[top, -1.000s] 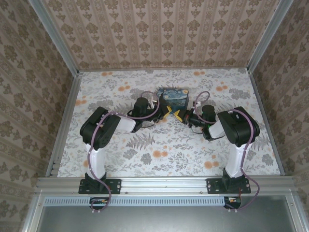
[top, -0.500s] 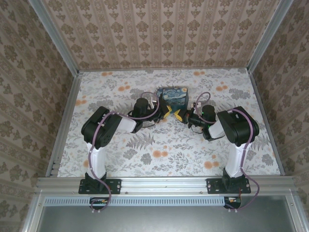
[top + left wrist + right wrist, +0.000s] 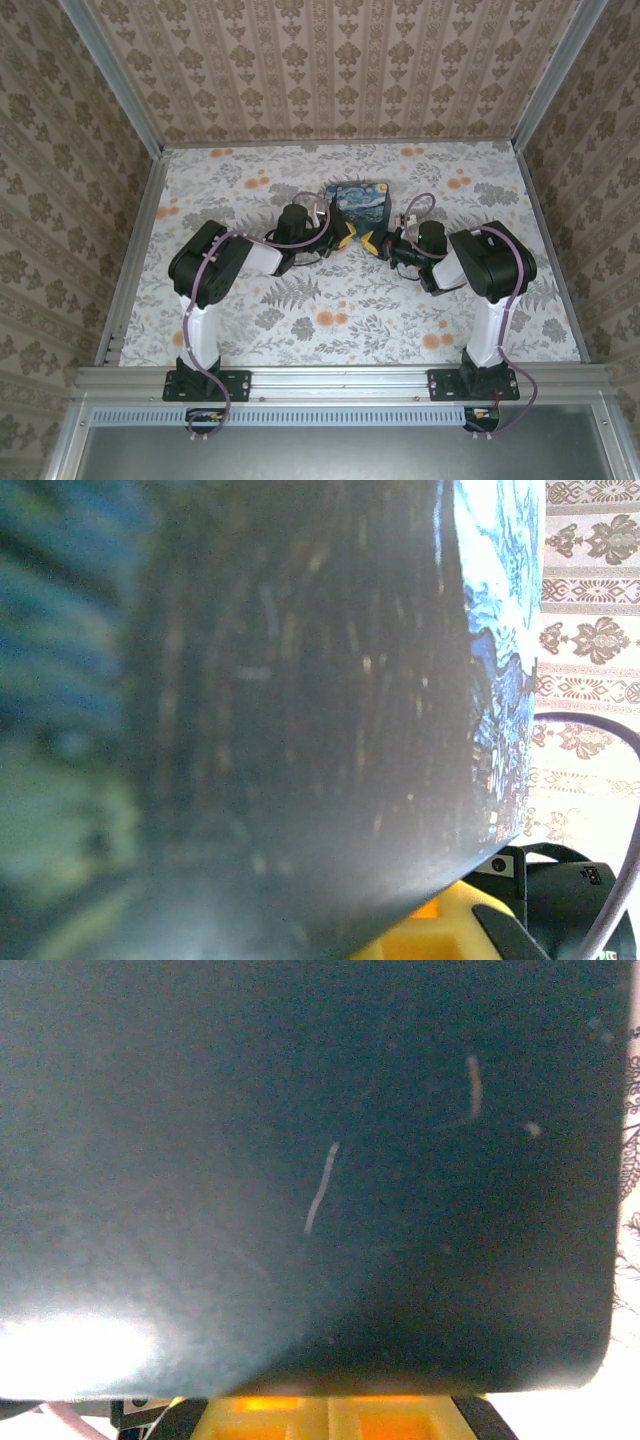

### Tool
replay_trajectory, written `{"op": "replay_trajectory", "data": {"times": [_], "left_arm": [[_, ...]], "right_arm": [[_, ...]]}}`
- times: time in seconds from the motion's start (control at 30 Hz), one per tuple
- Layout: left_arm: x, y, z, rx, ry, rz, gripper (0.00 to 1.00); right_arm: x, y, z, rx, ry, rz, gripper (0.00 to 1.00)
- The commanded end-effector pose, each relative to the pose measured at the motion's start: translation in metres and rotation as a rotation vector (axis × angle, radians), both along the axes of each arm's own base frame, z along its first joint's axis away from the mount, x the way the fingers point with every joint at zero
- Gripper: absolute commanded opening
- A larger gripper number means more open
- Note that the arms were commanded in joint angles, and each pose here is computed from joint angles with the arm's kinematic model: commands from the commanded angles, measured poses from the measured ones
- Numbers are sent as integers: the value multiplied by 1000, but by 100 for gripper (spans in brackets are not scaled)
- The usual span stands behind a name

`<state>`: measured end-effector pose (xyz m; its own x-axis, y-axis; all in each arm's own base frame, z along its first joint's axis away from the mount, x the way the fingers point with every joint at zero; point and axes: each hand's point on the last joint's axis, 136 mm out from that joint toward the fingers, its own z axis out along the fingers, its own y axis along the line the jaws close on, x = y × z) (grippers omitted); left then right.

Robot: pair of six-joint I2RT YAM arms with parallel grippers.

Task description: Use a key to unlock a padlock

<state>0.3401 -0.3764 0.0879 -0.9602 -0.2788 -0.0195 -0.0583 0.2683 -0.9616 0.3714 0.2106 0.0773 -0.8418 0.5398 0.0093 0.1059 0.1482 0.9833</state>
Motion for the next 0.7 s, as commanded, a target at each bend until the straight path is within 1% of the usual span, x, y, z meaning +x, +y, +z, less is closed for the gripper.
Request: {"op": "replay_trajectory", "data": {"times": [0.0,0.17,0.27,0.43,0.57,0.67], "left_arm": [[-36,-15,7,-27,6,-156,0],[-36,-16,10,-30,1,-161,0],[-37,-17,13,-30,-9,-172,0],[-44,-17,18,-32,-27,-209,0],[-53,-17,22,-43,-31,-247,0],[-57,-18,24,-49,-48,-265,0]], "right_arm": [[-3,9,33,15,-151,45,0],[-8,12,35,7,-174,80,0],[-9,11,33,-26,-186,88,0],[0,5,44,-120,-305,63,0],[3,8,61,-134,-404,74,0],[4,10,64,-112,-379,78,0]]}}
